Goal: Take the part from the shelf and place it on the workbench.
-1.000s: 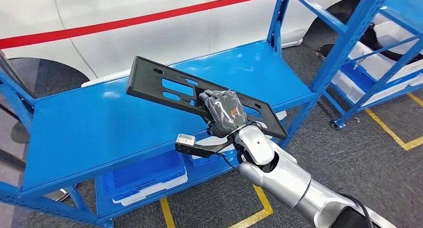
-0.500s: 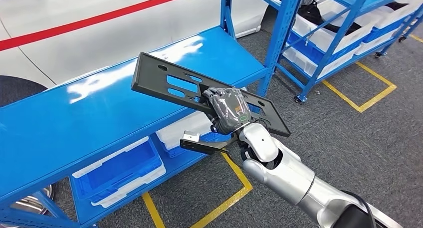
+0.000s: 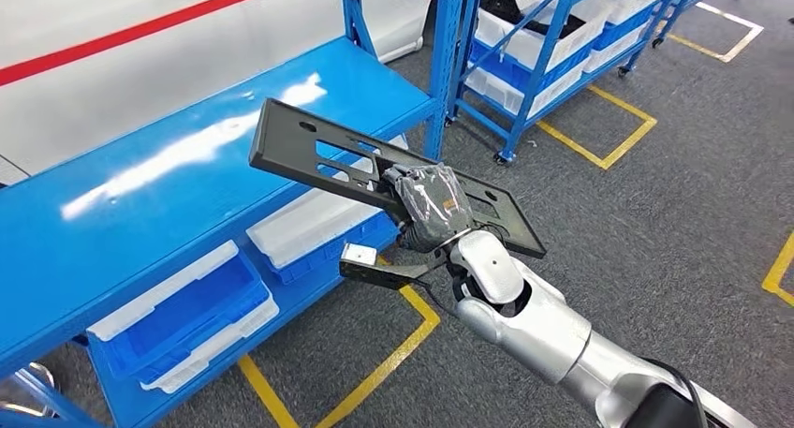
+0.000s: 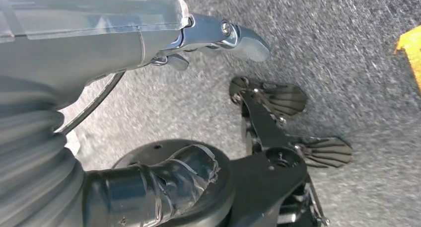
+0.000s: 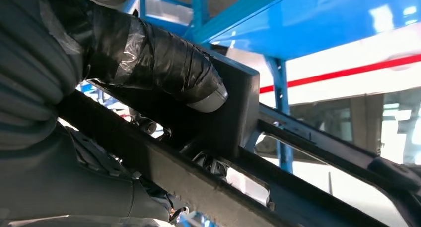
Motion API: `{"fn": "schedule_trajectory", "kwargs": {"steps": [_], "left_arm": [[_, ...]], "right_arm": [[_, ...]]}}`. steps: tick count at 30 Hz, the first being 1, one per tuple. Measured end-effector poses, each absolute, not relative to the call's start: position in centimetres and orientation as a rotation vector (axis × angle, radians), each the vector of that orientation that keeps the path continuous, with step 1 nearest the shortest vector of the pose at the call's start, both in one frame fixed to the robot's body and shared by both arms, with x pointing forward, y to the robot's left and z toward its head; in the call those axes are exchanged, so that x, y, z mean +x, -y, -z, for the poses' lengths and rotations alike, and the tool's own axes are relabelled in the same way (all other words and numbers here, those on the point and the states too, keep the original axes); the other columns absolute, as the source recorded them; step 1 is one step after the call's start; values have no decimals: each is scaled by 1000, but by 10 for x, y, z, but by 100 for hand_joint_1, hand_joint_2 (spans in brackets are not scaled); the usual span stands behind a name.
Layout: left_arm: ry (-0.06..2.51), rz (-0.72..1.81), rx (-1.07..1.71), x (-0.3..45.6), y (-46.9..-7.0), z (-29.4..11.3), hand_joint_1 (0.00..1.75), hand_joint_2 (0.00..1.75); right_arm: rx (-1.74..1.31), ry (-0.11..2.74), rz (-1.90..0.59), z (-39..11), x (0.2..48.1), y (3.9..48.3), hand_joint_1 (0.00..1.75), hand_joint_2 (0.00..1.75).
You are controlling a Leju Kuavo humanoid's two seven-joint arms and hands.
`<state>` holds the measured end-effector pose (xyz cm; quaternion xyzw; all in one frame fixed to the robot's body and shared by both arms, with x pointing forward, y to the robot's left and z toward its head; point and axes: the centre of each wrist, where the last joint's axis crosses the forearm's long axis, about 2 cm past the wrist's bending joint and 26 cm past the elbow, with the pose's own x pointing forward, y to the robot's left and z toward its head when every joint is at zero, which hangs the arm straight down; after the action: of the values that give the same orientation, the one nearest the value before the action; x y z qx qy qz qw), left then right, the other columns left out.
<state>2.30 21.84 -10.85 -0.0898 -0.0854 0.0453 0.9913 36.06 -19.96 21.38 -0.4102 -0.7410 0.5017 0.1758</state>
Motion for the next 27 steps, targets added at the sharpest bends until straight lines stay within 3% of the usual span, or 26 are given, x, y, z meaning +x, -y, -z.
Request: {"fn": "schedule_trajectory", "kwargs": {"steps": [6, 10, 20, 27], "left_arm": [[160, -54, -176, 21, -218, 109, 0, 175], [161, -53, -171, 22, -218, 109, 0, 175], [146, -72, -176, 18, -217, 109, 0, 175], [143, -73, -188, 17, -219, 109, 0, 175]], "right_arm": [[-1186, 2049, -1418, -204, 353, 256, 175, 175], [-1223, 2026, -1416, -208, 352, 271, 175, 175], [-1256, 2036, -1385, -218, 353, 217, 175, 175], [-1244, 2049, -1370, -220, 355, 208, 175, 175]]}}
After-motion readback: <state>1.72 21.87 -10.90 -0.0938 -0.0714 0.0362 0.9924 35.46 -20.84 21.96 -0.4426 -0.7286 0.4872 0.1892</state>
